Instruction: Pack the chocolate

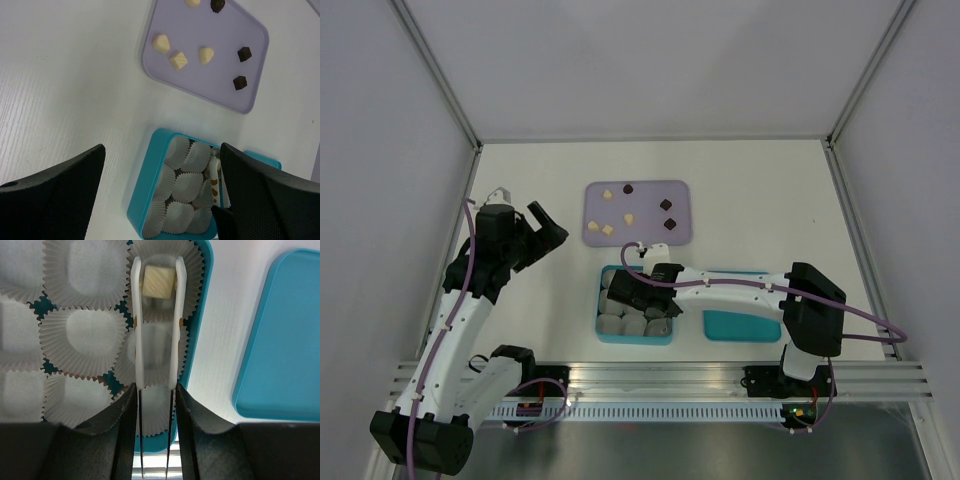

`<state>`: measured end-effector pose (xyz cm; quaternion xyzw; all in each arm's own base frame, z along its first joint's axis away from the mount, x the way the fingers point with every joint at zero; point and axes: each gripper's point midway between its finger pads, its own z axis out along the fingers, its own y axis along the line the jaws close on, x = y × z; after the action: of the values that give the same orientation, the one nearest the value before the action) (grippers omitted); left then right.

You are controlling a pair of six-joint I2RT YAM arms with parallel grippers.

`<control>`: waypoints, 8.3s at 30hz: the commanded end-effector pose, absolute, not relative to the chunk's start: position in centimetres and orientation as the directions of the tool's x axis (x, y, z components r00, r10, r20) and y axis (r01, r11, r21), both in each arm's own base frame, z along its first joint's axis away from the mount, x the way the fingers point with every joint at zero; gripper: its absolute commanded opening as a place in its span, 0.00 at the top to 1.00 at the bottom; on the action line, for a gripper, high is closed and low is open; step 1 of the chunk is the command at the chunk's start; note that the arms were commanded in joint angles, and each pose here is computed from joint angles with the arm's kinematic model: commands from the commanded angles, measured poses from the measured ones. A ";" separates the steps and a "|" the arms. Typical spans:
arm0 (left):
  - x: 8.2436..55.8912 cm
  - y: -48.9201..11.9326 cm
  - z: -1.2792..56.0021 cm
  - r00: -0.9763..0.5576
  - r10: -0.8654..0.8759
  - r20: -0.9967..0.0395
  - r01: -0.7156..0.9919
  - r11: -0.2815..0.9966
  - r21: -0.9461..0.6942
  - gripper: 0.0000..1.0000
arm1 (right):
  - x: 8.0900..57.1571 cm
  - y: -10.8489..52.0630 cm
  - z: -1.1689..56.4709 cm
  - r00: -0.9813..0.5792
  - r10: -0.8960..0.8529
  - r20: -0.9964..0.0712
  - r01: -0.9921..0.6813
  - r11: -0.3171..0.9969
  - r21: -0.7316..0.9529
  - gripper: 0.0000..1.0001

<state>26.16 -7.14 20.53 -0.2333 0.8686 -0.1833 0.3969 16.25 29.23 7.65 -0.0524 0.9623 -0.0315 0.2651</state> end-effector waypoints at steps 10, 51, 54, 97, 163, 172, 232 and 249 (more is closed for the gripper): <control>26.3 -7.9 21.0 -0.571 -0.562 -0.598 -0.238 0.811 -0.535 0.01 | 16.5 29.8 7.8 -0.844 -0.103 -0.526 -0.077 0.994 -0.072 0.91; 26.3 -8.0 21.2 -0.570 -0.562 -0.599 -0.233 0.810 -0.538 0.00 | 16.6 29.4 8.1 -0.845 -0.090 -0.528 -0.054 0.995 -0.084 0.66; 26.2 -8.1 21.2 -0.571 -0.561 -0.599 -0.232 0.810 -0.538 0.00 | 16.6 29.4 8.1 -0.844 -0.091 -0.529 -0.054 0.995 -0.085 0.66; 26.3 -7.9 21.2 -0.570 -0.552 -0.608 -0.228 0.818 -0.529 0.00 | 16.7 30.1 11.8 -0.815 -0.097 -0.572 -0.115 0.993 -0.004 0.57; 28.4 -8.7 18.7 -0.640 -0.524 -0.562 -0.253 0.835 -0.489 0.00 | 38.7 34.6 6.8 -0.824 -0.300 -0.480 -0.382 0.921 0.079 0.55; 28.3 -8.6 18.5 -0.638 -0.523 -0.565 -0.256 0.836 -0.485 0.00 | 38.2 34.3 7.2 -0.827 -0.299 -0.475 -0.380 0.921 0.082 0.64; 26.8 -10.4 18.9 -0.690 -0.492 -0.531 -0.170 0.823 -0.541 0.00 | 17.2 32.0 14.5 -0.760 -0.230 -0.607 -0.387 0.912 0.138 0.92; 26.6 -10.3 18.9 -0.688 -0.488 -0.537 -0.163 0.826 -0.540 0.00 | 17.7 32.7 12.2 -0.771 -0.279 -0.573 -0.389 0.918 0.075 0.91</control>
<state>26.50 -9.77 18.07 -0.2063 0.8935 -0.2160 0.3352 16.91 31.64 11.04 -0.1883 0.9410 0.0860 0.2676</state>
